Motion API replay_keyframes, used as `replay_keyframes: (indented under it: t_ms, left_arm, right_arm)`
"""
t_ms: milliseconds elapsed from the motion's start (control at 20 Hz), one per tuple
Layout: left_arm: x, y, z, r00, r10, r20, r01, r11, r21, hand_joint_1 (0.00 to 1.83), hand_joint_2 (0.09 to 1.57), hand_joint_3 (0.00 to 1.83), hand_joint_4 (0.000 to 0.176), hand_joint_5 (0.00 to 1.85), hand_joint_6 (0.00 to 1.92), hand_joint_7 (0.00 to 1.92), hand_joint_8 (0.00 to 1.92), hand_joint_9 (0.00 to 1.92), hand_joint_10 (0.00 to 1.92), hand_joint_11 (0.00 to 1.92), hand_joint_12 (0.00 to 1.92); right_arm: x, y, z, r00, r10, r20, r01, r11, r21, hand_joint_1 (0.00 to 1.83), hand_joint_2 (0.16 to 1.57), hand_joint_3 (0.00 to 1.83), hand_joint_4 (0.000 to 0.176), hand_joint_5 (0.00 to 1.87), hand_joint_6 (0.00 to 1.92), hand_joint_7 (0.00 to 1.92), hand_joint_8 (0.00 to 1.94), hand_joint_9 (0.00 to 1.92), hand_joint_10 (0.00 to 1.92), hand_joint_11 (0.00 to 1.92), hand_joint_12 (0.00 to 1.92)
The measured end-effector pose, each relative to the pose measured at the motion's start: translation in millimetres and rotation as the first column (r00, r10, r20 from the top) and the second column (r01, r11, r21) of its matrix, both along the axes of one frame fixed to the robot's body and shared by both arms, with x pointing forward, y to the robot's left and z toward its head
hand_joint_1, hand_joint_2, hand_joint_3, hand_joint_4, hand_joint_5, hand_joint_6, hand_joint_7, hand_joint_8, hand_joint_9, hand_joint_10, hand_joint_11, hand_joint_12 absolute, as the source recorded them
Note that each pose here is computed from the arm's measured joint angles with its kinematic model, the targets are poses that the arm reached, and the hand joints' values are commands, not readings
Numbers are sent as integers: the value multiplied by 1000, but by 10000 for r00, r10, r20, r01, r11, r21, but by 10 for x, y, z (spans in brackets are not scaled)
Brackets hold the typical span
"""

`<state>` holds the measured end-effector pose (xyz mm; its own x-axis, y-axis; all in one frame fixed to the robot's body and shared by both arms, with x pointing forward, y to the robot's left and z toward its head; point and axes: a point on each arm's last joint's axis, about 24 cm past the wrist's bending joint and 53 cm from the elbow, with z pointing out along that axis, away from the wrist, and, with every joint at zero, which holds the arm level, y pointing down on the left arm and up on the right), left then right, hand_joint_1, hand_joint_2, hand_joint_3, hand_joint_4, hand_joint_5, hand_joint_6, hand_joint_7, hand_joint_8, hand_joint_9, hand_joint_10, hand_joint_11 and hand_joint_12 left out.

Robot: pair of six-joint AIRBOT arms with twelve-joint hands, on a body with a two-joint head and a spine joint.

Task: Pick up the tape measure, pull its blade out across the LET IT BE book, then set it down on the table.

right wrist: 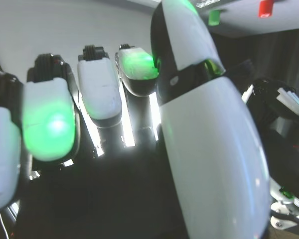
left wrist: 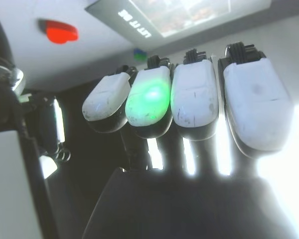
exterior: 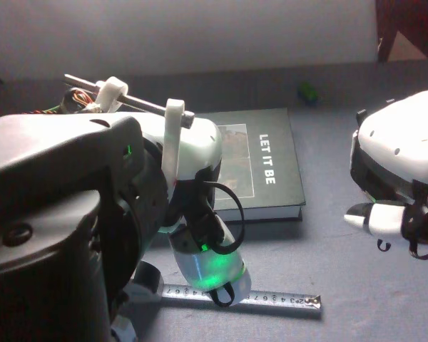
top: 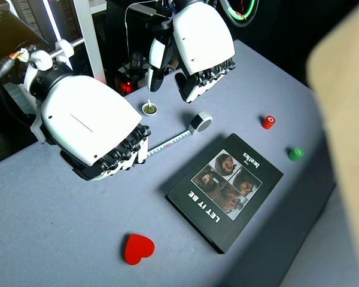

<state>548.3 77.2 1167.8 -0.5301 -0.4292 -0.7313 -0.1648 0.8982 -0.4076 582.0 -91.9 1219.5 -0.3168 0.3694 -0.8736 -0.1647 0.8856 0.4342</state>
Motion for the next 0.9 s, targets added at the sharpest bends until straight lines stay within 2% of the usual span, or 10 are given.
replay_keyframes:
  t_ms: [50, 100, 300, 400, 500, 600, 700, 800, 900]
  left_arm:
    - [0, 4, -1, 10000, -1, -1, 1, 10000, 35, 204, 1043, 20, 46, 197, 10, 184, 6, 178, 23, 0, 637]
    - [-9, 9, -17, 10000, 42, -88, -42, 10000, 8, 205, 1048, 7, 45, 201, 4, 185, 2, 177, 9, 0, 622]
    - [9, 11, 10, 10000, 48, 50, -49, 10000, 10, 238, 1033, 0, 35, 198, 2, 185, 0, 169, 3, 0, 534]
    - [-4, 25, -29, 9999, 80, -71, -80, 10000, 59, 240, 1033, 0, 35, 198, 2, 188, 1, 173, 4, 0, 537]
    - [12, 59, -66, 9997, 140, -178, -138, 9998, 147, 242, 1032, 0, 25, 192, 0, 174, 0, 162, 0, 0, 538]
    - [42, 149, -84, 9996, 260, -119, -257, 9995, 187, 242, 1035, 0, 16, 197, 2, 176, 1, 164, 1, 0, 536]
    - [24, 287, -186, 9979, 490, -434, -480, 9986, 232, 242, 1035, 0, 0, 193, 0, 178, 1, 157, 0, 0, 507]
    - [-19, 435, -248, 9949, 687, -741, -694, 9976, -70, 239, 1026, 0, 0, 185, 0, 178, 0, 145, 0, 0, 484]
    - [6, 505, -222, 9954, 678, -673, -706, 9967, -396, 327, 970, 0, 0, 191, 5, 182, 4, 139, 3, 0, 434]
  right_arm:
    - [0, 0, 0, 10000, 11, 16, -11, 10000, -45, 92, 1083, 31, 108, 57, 10, 73, 7, 86, 18, 0, 594]
    - [-1, -6, -18, 10000, -5, -20, 5, 10000, -62, 92, 1094, 8, 107, 57, 2, 75, 2, 91, 5, 0, 597]
    - [0, 2, -1, 10000, 41, 65, -40, 10000, -87, 72, 1103, 4, 104, 39, 0, 83, 1, 94, 2, 0, 543]
    - [-4, -3, -27, 10000, 4, -63, -5, 10000, -40, 65, 1106, 4, 104, 47, 3, 85, 1, 97, 3, 0, 539]
    - [-3, -2, -21, 10000, 11, -35, -11, 10000, -51, 60, 1108, 3, 105, 57, 4, 86, 1, 78, 6, 0, 593]
    - [-4, 0, -22, 10000, 28, -13, -28, 10000, -64, 46, 1113, 3, 105, 60, 2, 85, 0, 71, 2, 0, 650]
    - [-7, 20, -8, 9996, 151, 226, -149, 9999, -80, 48, 1113, 1, 105, 83, 8, 105, 5, 82, 5, 0, 688]
    - [-8, 49, 47, 9981, 308, 543, -310, 9995, 25, 68, 1104, 0, 101, 100, 5, 140, 6, 120, 8, 0, 779]
    - [-8, 64, 87, 9964, 407, 738, -410, 9992, 19, 86, 1090, 0, 99, 97, 2, 132, 1, 126, 5, 0, 804]
